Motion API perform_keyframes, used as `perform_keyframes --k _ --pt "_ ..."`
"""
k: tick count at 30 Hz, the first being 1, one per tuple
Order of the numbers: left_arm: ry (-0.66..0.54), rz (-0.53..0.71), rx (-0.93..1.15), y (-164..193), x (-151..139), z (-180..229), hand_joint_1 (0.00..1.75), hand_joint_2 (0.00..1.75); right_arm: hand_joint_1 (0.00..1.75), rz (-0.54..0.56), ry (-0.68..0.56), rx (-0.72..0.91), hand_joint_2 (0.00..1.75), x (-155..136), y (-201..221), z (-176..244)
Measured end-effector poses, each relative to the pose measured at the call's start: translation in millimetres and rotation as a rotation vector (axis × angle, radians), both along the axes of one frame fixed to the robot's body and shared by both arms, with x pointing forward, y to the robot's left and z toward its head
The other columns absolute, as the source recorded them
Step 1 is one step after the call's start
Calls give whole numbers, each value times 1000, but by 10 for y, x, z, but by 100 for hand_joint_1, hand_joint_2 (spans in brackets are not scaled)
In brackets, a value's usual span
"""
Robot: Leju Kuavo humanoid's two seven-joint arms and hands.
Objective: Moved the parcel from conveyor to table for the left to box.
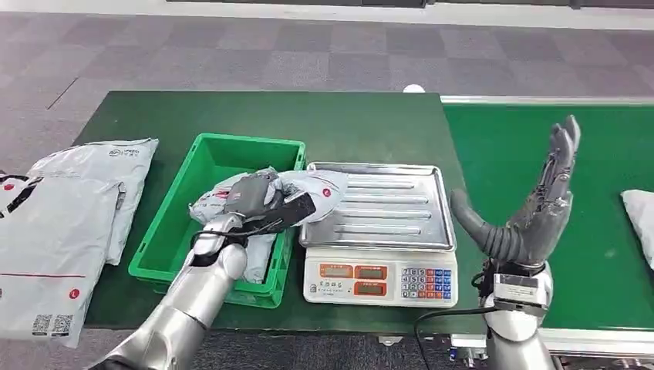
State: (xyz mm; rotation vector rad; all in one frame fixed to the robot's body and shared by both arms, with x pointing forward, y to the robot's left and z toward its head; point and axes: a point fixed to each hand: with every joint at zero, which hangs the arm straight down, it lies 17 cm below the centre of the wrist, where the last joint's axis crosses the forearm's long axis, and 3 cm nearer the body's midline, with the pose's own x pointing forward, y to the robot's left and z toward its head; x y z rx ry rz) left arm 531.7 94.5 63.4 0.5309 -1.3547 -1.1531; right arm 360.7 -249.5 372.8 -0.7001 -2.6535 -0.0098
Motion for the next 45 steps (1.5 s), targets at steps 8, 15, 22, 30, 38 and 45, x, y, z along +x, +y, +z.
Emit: perform_keyframes --k 8,15,22,30,38,45 --pt "122 -125 -6 -283 -126 -196 0 175 0 -4 10 7 175 28 20 -29" --pt "114 -132 -49 -398 -99 -79 0 175 0 -4 2 12 175 32 27 5" --pt "31 -66 -141 -356 -41 80 0 0 0 -2 10 16 175 30 22 -22" --pt "-301 37 -628 -148 -161 913 0 0 0 4 25 37 175 25 -6 -75" --pt "-755 192 -885 557 -519 1922 0 0 0 -6 23 66 175 23 -92 -81" --pt "-939 263 -911 858 -768 2189 0 0 0 -20 17 69 175 24 -140 -75"
